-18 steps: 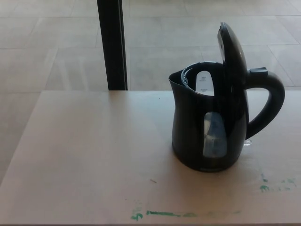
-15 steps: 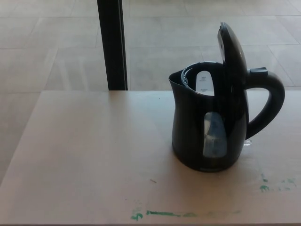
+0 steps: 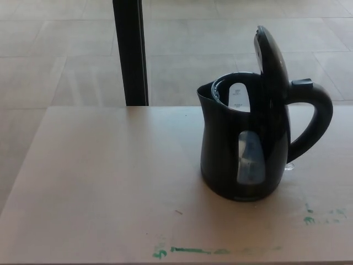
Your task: The robot uses its right hand to push down on the lid of a kettle kept in the middle of the desk to close it
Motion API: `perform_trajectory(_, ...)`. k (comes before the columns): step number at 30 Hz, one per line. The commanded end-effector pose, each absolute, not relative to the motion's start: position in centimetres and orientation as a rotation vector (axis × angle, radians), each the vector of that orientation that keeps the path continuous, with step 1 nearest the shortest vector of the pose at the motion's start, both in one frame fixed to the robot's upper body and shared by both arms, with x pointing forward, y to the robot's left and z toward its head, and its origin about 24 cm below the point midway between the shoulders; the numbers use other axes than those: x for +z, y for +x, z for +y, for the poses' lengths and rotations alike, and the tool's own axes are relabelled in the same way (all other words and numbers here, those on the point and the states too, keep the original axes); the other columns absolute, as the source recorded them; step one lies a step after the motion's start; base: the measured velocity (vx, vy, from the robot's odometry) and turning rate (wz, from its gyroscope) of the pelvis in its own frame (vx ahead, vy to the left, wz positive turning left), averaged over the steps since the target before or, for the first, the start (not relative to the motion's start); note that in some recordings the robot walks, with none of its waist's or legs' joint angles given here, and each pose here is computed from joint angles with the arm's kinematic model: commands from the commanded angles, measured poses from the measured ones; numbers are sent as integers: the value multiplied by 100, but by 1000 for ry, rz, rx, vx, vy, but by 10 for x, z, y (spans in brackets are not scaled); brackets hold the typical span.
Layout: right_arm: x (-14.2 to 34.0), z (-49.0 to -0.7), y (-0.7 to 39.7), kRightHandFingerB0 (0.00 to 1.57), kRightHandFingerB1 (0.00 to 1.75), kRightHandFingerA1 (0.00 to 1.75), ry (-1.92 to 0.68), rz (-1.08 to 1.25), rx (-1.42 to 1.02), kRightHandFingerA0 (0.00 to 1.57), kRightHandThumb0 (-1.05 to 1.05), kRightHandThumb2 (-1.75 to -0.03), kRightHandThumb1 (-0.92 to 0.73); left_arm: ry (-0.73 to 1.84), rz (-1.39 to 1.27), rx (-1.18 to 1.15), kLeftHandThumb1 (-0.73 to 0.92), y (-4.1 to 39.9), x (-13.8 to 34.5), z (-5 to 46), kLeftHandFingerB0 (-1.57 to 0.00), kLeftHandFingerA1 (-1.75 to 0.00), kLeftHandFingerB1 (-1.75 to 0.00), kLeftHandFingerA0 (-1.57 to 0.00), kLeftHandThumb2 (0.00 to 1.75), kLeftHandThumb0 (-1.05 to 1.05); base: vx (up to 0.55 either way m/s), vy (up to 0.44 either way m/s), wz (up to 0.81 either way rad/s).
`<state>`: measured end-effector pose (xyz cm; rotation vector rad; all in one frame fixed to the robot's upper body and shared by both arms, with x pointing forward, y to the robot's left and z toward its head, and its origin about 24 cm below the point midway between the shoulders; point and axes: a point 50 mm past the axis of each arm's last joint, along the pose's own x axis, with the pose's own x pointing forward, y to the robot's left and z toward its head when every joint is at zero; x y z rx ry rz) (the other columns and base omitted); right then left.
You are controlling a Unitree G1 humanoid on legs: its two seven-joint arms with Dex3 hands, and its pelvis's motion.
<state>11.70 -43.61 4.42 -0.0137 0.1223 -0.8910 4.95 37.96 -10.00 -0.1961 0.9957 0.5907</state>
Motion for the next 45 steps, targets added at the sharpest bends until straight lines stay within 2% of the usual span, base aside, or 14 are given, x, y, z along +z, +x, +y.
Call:
perform_trajectory(1, 101, -446, 159, 30, 61, 70, 71, -57, -863, 61, -78, -99, -56, -203, 992, 605, 92, 46, -93, 389, -38, -45, -40, -47, 68, -88, 0, 0, 0)
perform_trajectory(3, 126, -438, 178, 37, 59, 66, 8, -106, -828, 63, -79, -100, -58, -188, 994, 602, 81, 46, -93, 389, -37, -50, -44, -47, 79, -92, 0, 0, 0)
perform_trajectory(4, 136, -435, 186, 46, 51, 59, -12, -133, -803, 67, -84, -63, -75, -191, 994, 606, 81, 46, -93, 389, -37, -50, -44, -46, 78, -92, 0, 0, 0)
perform_trajectory(7, 161, -424, 207, 55, 46, 54, -32, -166, -725, 71, -86, -62, -71, -182, 998, 604, 92, 42, -93, 390, -45, -48, -43, -49, 68, -89, 0, 0, 0)
perform_trajectory(9, 189, -406, 230, 52, 37, 48, -120, -202, -639, 63, -82, -64, -75, -205, 994, 619, 72, 41, -94, 389, -38, -57, -52, -42, 108, -88, 0, 0, 0)
perform_trajectory(10, 194, -401, 235, 47, 38, 46, -121, -214, -597, 57, -78, -64, -77, -211, 994, 621, 91, 41, -94, 389, -43, -48, -42, -49, 67, -89, 0, 0, 0)
perform_trajectory(13, 215, -373, 255, 35, 38, 44, -271, -214, -447, 43, -65, -67, -89, -233, 982, 628, 80, 41, -94, 389, -37, -50, -44, -45, 78, -91, 0, 0, 0)
perform_trajectory(16, 225, -353, 275, 39, 41, 45, -256, -239, -388, 40, -55, -67, -89, -234, 986, 631, 90, 37, -94, 389, -35, -47, -40, -46, 67, -88, 0, 0, 0)
perform_trajectory(22, 237, -314, 308, 45, 44, 50, -294, -307, -248, 50, -66, -65, -83, -207, 992, 627, 91, 39, -94, 389, -44, -48, -41, -53, 68, -87, 0, 0, 0)
perform_trajectory(23, 238, -303, 313, 49, 43, 52, -314, -306, -235, 54, -70, -65, -82, -210, 993, 625, 78, 39, -94, 390, -40, -51, -44, -48, 80, -93, 0, 0, 0)
perform_trajectory(25, 240, -290, 320, 49, 44, 51, -347, -296, -216, 55, -69, -65, -83, -213, 994, 623, 92, 38, -94, 390, -39, -47, -40, -50, 68, -87, 0, 0, 0)
perform_trajectory(43, 217, -220, 365, 51, 45, 58, -561, -227, 25, 53, -70, -64, -82, -235, 988, 638, 92, 37, -94, 389, -40, -47, -41, -48, 68, -85, -1, 0, 0)
perform_trajectory(44, 219, -220, 367, 51, 45, 56, -584, -229, 26, 53, -71, -65, -82, -199, 1005, 629, 73, 37, -94, 389, -37, -56, -52, -43, 110, -83, 0, 0, 0)
perform_trajectory(45, 220, -220, 369, 52, 45, 57, -595, -222, 24, 54, -72, -65, -82, -188, 1016, 624, 92, 33, -95, 389, -41, -46, -41, -50, 70, -86, 0, 0, 0)
